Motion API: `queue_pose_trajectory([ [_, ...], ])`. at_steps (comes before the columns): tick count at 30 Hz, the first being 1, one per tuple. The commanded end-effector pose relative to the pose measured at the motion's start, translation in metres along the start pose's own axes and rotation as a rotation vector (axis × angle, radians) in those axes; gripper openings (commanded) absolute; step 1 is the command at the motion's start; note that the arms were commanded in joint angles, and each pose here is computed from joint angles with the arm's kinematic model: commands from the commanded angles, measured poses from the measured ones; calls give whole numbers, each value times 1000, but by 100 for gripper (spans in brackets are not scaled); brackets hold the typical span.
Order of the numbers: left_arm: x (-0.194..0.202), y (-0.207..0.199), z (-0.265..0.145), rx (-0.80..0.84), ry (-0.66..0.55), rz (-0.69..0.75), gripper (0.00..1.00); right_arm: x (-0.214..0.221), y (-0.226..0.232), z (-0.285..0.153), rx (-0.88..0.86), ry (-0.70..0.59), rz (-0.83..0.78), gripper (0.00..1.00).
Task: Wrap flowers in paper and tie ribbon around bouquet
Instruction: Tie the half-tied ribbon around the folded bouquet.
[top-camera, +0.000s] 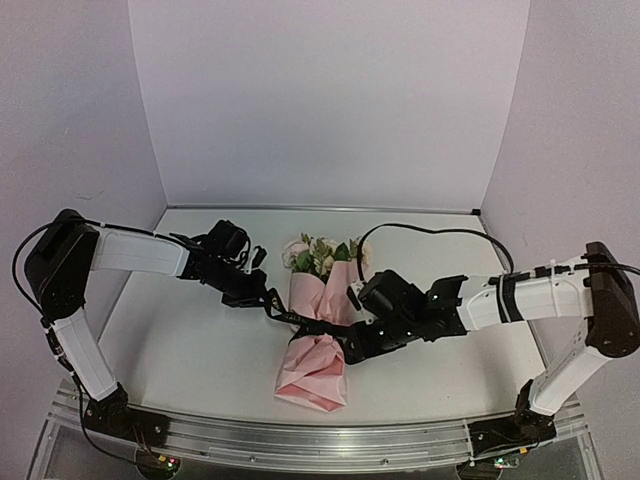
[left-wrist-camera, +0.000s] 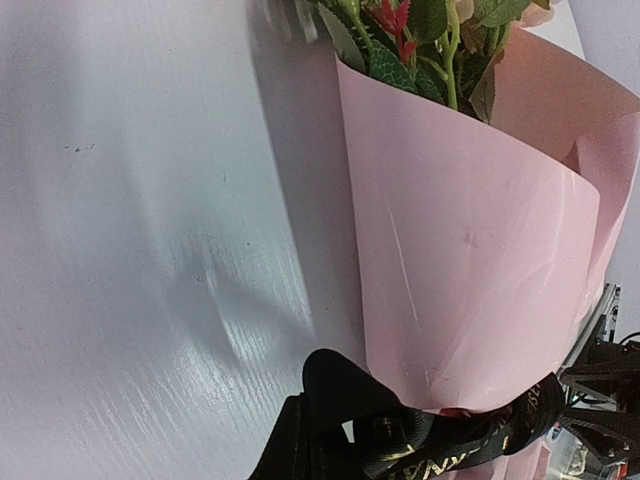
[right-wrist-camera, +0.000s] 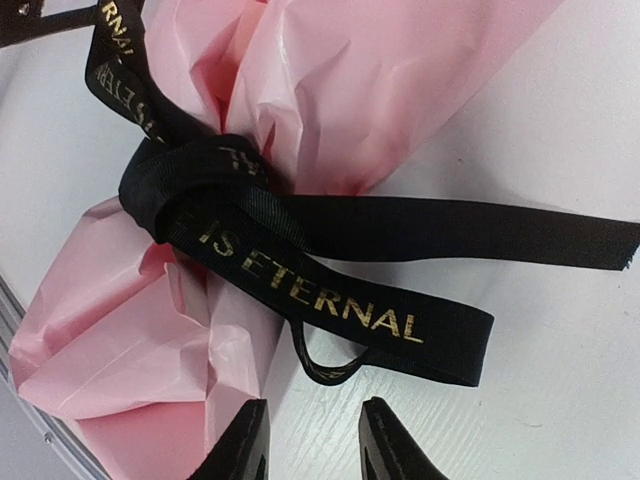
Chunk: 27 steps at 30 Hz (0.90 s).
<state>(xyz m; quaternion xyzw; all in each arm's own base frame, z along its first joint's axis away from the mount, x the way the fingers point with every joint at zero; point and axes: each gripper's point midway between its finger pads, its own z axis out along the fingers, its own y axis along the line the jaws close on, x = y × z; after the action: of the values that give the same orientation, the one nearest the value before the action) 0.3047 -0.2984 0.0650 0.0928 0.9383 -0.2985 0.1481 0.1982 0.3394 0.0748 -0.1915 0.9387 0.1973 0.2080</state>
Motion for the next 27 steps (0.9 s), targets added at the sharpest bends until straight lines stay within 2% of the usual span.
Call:
queue_pose_trajectory([
  [1,-14,-10,-7,19,-25,21,0,1,-3,1,19,-6,-33,31],
  [10,-14,-11,-6,17,-24,21,0,6,6,18,8,44,-92,33],
  [23,-13,-10,-6,14,-20,19,0,-5,16,29,23,42,-153,38],
  [27,-14,-11,-6,16,-23,20,0,-6,19,36,18,57,-157,35],
])
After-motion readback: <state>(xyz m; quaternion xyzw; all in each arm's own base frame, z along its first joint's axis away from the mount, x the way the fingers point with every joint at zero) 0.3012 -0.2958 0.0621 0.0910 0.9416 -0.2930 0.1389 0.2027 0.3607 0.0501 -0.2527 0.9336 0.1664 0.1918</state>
